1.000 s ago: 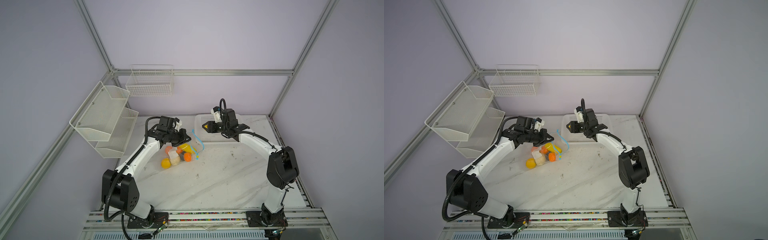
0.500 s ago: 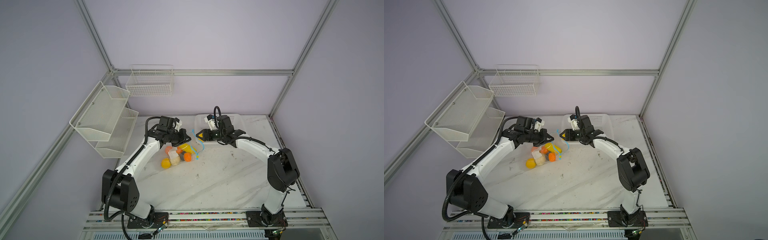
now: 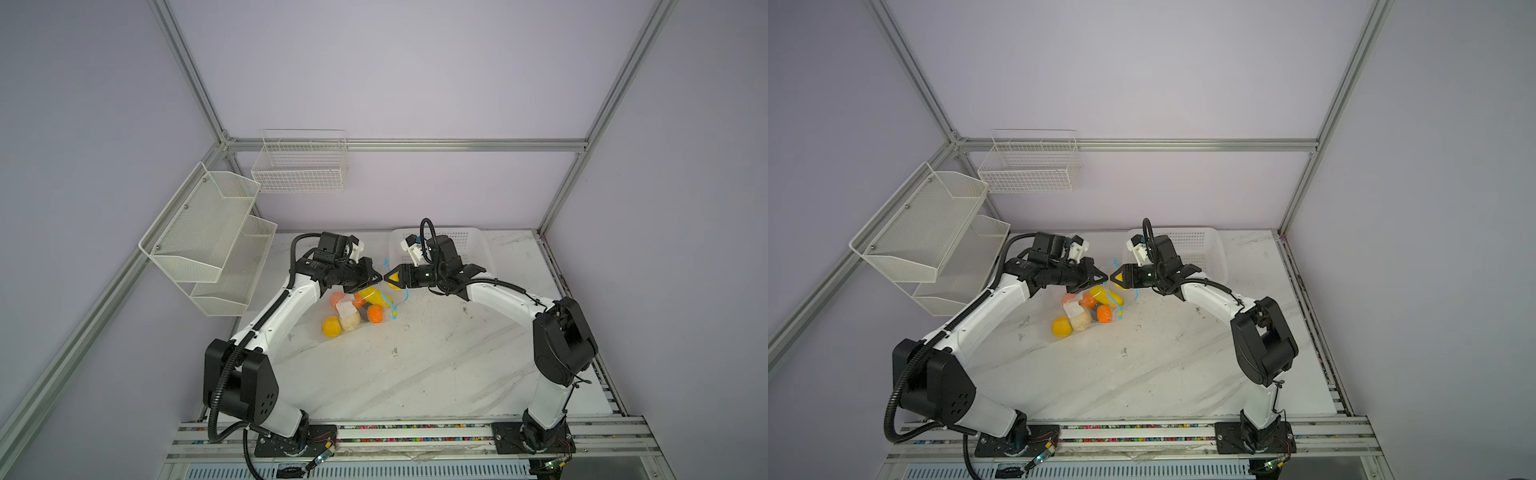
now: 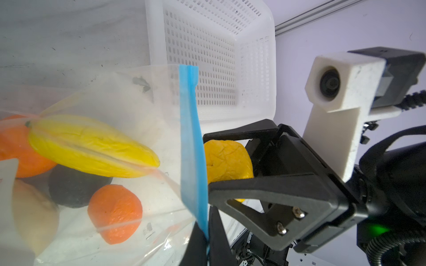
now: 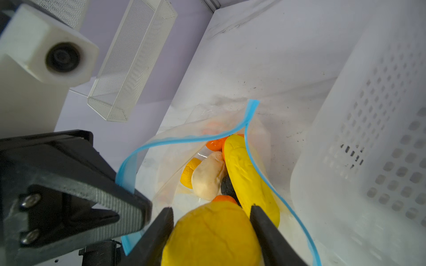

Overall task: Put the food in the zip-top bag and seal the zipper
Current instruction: 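Lower the lemon into the bag mouth and open the right gripper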

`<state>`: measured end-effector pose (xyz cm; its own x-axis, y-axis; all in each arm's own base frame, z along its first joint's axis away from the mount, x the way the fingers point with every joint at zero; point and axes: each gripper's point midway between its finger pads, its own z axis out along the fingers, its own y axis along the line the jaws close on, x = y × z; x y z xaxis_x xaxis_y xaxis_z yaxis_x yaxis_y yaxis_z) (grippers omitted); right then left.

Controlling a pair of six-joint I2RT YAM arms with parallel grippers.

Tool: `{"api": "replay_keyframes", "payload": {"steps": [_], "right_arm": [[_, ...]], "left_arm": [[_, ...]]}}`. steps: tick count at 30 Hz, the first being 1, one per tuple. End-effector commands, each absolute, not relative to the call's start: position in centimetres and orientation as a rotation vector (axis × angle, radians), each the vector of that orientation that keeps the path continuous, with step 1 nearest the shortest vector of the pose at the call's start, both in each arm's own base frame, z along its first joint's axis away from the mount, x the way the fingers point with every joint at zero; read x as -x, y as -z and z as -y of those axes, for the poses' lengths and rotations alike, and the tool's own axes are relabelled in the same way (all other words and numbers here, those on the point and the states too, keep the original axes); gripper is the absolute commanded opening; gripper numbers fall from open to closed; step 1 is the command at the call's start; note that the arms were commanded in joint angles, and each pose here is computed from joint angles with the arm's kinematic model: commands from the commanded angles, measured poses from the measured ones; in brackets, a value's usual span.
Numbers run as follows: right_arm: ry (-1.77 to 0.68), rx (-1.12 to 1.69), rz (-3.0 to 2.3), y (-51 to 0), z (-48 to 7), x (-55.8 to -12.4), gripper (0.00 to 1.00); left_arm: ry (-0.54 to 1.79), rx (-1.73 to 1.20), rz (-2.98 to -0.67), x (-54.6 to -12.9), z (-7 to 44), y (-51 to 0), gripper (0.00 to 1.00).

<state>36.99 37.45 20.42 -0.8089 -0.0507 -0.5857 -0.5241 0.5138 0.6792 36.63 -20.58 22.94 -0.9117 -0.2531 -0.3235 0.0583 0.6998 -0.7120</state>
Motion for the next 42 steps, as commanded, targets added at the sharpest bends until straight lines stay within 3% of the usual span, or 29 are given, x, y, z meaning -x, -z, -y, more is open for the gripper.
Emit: {"api": "replay_keyframes", "payload": {"steps": [1, 42], "right_arm": [[-1.287, 0.483, -2.249, -20.6, -38.3, -37.0, 0.54], [-1.319, 0.537, -2.318, -17.4, -42.0, -34.6, 0.56]], "left_arm": [[1.086, 0.152, -2.516, -35.7, 20.6, -22.8, 0.0], [1.092, 0.132, -2.47, -35.3, 20.4, -24.3, 0.0]]}}
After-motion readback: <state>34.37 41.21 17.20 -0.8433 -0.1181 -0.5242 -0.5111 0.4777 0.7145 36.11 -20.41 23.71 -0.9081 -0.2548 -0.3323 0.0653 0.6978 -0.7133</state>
